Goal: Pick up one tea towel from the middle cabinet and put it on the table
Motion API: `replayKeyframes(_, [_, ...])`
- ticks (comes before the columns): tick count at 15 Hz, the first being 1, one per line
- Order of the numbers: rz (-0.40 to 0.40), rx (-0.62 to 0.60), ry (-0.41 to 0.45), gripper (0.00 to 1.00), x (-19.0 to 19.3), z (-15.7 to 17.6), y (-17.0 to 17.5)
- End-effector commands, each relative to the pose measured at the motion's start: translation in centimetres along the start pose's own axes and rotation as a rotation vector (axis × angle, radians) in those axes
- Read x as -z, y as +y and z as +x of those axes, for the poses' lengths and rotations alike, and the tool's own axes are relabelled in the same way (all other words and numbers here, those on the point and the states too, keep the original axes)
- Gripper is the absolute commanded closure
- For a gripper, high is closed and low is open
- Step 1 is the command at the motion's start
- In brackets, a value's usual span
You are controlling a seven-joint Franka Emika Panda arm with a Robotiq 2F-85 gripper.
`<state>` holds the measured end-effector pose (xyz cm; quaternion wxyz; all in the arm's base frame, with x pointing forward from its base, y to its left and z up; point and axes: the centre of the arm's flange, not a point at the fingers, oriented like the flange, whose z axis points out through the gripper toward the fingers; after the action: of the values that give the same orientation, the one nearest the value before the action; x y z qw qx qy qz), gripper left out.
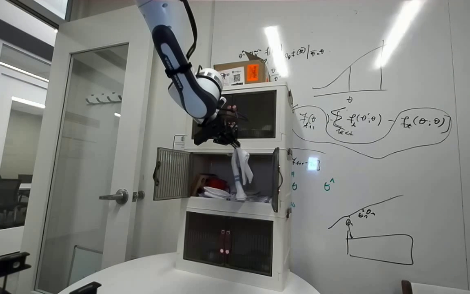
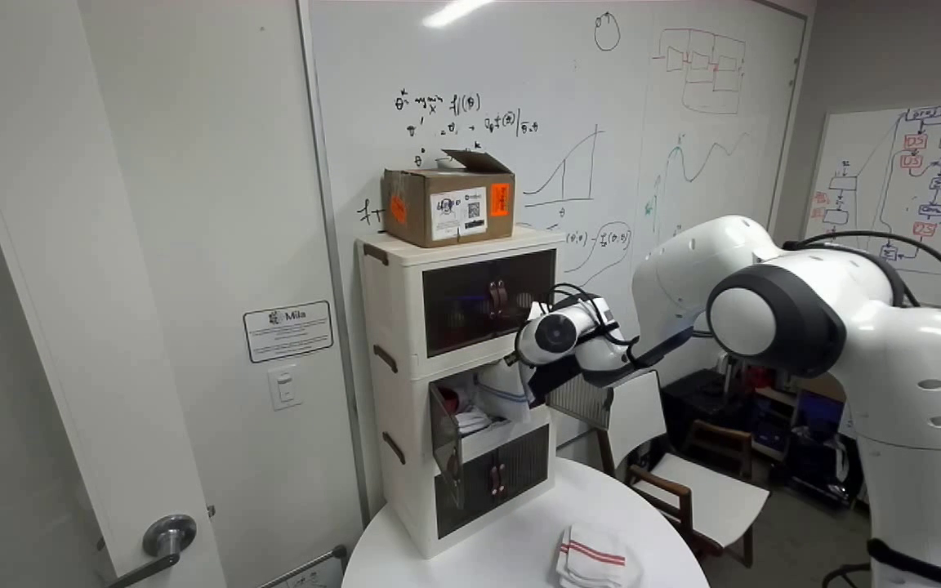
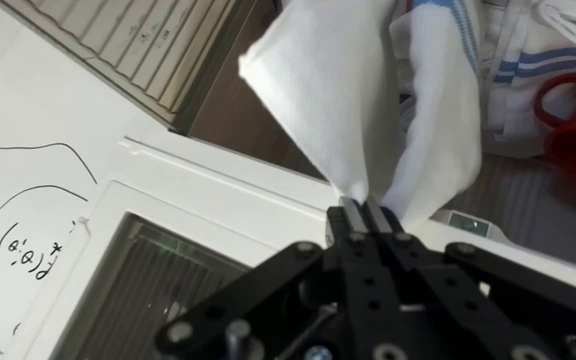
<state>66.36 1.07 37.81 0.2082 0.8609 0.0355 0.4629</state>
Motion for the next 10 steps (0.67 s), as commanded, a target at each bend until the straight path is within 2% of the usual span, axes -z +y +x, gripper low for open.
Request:
replayKeyframes(1, [0.030, -0.049, 0.033, 0.99, 5.8, -0.5, 3.6])
replayKeyframes(5, [0.018, -0.076, 0.032, 0.99, 9.7, -1.2, 6.5])
replayKeyframes(10, [-0.105, -0.125, -0.067, 0.99, 11.1, -6.5, 9.1])
